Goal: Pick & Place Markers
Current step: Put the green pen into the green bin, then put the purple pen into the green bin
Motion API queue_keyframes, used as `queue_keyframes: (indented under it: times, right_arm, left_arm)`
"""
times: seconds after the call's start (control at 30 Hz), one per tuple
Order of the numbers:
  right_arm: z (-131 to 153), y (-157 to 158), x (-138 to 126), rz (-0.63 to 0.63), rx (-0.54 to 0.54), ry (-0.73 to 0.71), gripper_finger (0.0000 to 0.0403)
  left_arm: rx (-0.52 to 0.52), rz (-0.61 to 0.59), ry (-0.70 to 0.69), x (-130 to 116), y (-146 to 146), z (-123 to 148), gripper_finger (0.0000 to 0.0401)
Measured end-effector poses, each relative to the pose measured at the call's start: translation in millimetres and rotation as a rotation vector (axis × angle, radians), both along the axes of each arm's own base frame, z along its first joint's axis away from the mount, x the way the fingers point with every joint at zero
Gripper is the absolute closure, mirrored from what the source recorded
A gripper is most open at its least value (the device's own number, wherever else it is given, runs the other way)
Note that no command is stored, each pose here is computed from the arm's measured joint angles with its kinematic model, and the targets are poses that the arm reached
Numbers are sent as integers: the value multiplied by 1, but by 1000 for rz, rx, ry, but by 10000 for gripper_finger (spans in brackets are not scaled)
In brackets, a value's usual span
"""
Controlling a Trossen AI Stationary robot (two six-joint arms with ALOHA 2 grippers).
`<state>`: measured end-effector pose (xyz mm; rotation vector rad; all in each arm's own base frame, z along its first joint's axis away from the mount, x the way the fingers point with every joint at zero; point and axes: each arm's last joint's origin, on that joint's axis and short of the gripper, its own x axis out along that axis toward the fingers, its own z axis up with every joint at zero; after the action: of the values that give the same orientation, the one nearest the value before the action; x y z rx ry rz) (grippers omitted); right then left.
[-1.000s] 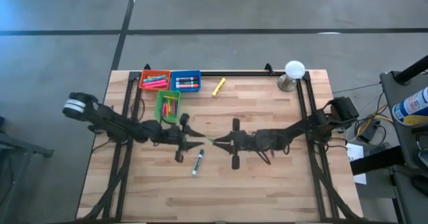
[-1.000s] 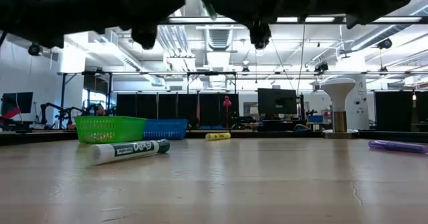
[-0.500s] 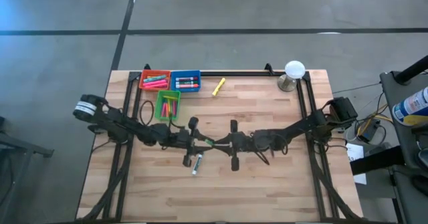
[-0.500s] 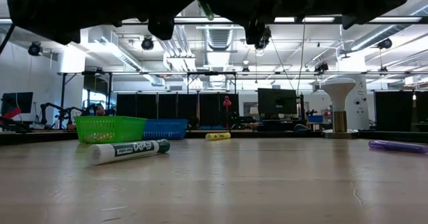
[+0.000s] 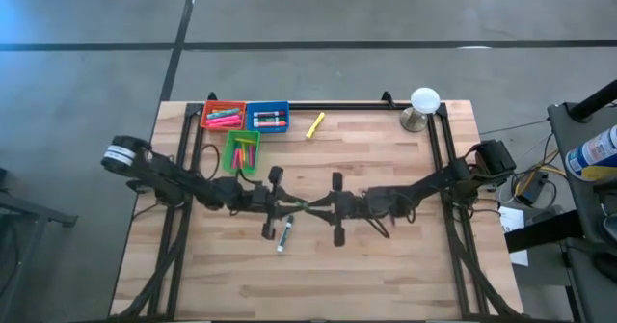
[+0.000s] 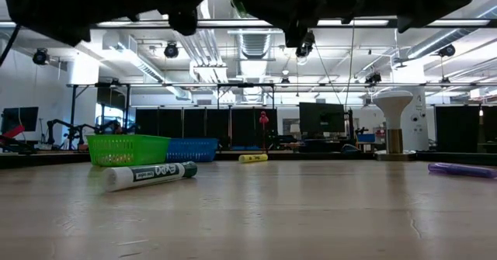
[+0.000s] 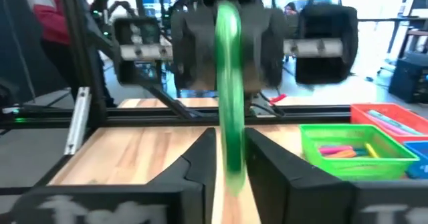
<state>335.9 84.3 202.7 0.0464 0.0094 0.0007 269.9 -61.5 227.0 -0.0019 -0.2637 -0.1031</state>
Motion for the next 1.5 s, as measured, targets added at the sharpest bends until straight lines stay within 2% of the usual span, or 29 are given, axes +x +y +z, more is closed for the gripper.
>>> queue_keyframes:
  times: [0.13,0.33,0.47,0.63,0.8,0.93,1.2,1.5]
  right_arm:
    - [0,-1,0,-17,-8,4,297]
    - [-7,1,-1,16,-19,71,259]
    - [-11,-1,0,-3,-9,109,253]
    - [-11,1,-1,11,-7,107,260]
    - [-11,0,-1,4,-9,107,270]
    - [-11,0,-1,10,-11,110,275]
    - [-11,0,-1,9,-11,110,271]
    - [-11,0,-1,8,-12,110,275]
  left_arm:
    - [11,116,62,-12,8,16,361]
    - [-62,499,310,-43,38,31,355]
    - [-147,815,574,-70,72,27,356]
    - [-275,1049,771,-94,113,11,356]
    - [-391,1027,863,-100,146,-10,356]
    - [-437,1055,910,-105,159,-25,356]
    - [-443,1082,1009,-106,163,-47,331]
    - [-425,1073,1007,-102,165,-36,308]
